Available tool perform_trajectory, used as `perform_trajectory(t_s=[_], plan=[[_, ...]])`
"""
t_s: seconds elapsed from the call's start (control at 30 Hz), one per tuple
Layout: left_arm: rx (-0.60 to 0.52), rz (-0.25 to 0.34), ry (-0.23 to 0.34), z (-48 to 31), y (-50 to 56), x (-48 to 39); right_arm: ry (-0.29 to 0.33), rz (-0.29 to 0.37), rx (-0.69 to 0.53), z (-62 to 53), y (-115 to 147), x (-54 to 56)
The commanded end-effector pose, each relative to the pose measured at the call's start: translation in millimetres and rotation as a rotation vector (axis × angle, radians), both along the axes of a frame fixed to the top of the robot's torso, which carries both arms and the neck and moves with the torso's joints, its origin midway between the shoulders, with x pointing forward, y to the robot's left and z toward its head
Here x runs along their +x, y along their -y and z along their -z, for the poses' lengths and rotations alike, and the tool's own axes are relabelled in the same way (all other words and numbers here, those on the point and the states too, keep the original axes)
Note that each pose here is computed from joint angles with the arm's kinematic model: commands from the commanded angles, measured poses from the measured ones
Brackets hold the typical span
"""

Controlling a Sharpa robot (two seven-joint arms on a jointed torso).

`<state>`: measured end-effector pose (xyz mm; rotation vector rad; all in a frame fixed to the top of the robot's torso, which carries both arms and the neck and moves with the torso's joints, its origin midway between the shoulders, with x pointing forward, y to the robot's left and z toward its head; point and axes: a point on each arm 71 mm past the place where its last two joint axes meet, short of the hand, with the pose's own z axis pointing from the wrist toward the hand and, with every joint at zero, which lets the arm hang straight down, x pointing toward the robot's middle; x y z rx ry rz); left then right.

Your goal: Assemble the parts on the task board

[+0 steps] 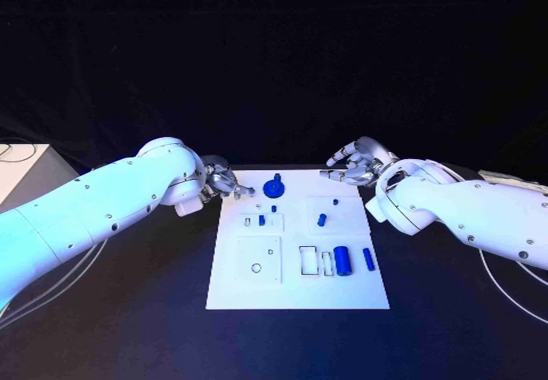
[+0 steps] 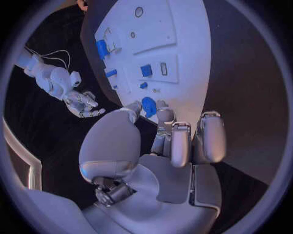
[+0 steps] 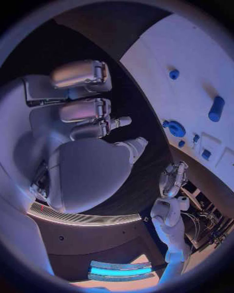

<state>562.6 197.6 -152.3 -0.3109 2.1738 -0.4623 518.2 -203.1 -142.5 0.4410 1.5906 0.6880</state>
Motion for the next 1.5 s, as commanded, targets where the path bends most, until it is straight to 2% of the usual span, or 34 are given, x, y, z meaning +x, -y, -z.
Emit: perform_trajectory(t_s=[0.03,0.33,0.57,1.0,1.5], plan=[[-0.016,-0.014,0.011,-3.1,-1.0,4.8,0.009,-0.006,-0.007,-0.5,0,-0.6],[-0.006,-0.068,0.036,-9.8,-3.9,23.7,0.013,-0.009,-0.007,-1.6,-1,-1.8],[-0.002,-0.082,0.031,-9.5,0.9,32.0,0.017,-0.013,-0.007,-2.5,-3,-2.4],[0.019,-0.079,0.027,-5.5,10.1,37.5,0.035,-0.012,0.0,-4.8,-6,-2.7],[0.036,-0.087,0.026,-3.6,7.4,39.4,0.041,-0.011,0.004,-6.2,-7,-3.6]])
